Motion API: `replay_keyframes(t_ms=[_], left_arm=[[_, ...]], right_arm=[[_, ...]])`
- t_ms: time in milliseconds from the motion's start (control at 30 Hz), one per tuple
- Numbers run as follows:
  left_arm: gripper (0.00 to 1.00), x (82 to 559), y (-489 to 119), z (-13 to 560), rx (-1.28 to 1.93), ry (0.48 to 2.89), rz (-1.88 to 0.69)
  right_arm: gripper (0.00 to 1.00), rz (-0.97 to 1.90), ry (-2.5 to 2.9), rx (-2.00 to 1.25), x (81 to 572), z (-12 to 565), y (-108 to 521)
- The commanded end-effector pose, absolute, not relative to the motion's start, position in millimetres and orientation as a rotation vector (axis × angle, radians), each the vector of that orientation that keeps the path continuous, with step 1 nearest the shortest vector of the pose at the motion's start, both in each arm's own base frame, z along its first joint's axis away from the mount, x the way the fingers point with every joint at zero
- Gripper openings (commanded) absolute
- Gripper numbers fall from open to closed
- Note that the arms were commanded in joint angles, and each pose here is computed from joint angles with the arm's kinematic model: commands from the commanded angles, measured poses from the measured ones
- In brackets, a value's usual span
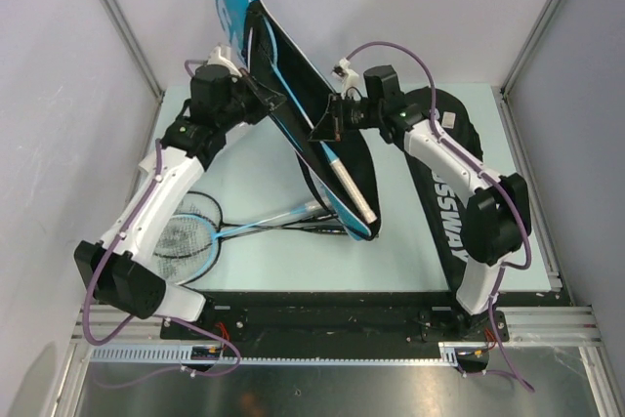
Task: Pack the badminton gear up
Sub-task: Place the racket in the racket bag, then pick up the racket from the center of the board.
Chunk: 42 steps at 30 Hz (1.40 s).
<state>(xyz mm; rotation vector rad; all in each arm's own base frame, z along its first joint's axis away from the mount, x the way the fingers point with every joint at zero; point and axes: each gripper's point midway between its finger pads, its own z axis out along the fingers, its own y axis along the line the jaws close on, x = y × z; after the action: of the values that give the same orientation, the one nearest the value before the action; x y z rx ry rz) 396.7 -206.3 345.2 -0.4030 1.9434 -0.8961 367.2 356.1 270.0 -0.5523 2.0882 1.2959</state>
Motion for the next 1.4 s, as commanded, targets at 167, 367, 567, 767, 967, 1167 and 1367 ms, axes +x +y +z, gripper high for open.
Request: replay_keyframes(t_ms=[167, 367, 567, 767, 967, 1167, 1367], left_arm=[[0.00, 358.1, -242.3, 396.6, -0.158, 1.950, -1.187], [0.00, 367.8, -259.1, 414.0, -0.254, 1.856, -1.170], [0.00, 398.2, -225.8, 404.9, -0.379, 1.811, -1.005], [0.00, 416.9, -199.2, 397.8, -0.305, 1.794, -0.823], [0.00, 396.6, -164.8, 430.7, -0.299, 1.739, -0.749], [0.00, 330.1, -99.2, 492.6, -0.330, 1.557, -0.540], [0.00, 272.2, -32.4, 508.9, -0.418, 1.462, -0.286]], right_arm=[[0.03, 1.006, 2.040, -0.537, 407.9, 270.1, 318.5], [0.34, 0.692, 2.092, -0.428, 399.8, 242.7, 338.3], [0.99, 1.298, 1.897, -0.497, 331.5, 362.2, 317.5], [1.00, 1.236, 1.664, -0.611, 282.8, 436.7, 252.9], [1.00, 0.527, 1.681, -0.412, 348.2, 376.9, 174.0], [0.90, 0.360, 1.714, -0.952, 379.4, 252.1, 233.4], [0.77, 0.562, 1.603, -1.338, 347.1, 185.5, 313.7]])
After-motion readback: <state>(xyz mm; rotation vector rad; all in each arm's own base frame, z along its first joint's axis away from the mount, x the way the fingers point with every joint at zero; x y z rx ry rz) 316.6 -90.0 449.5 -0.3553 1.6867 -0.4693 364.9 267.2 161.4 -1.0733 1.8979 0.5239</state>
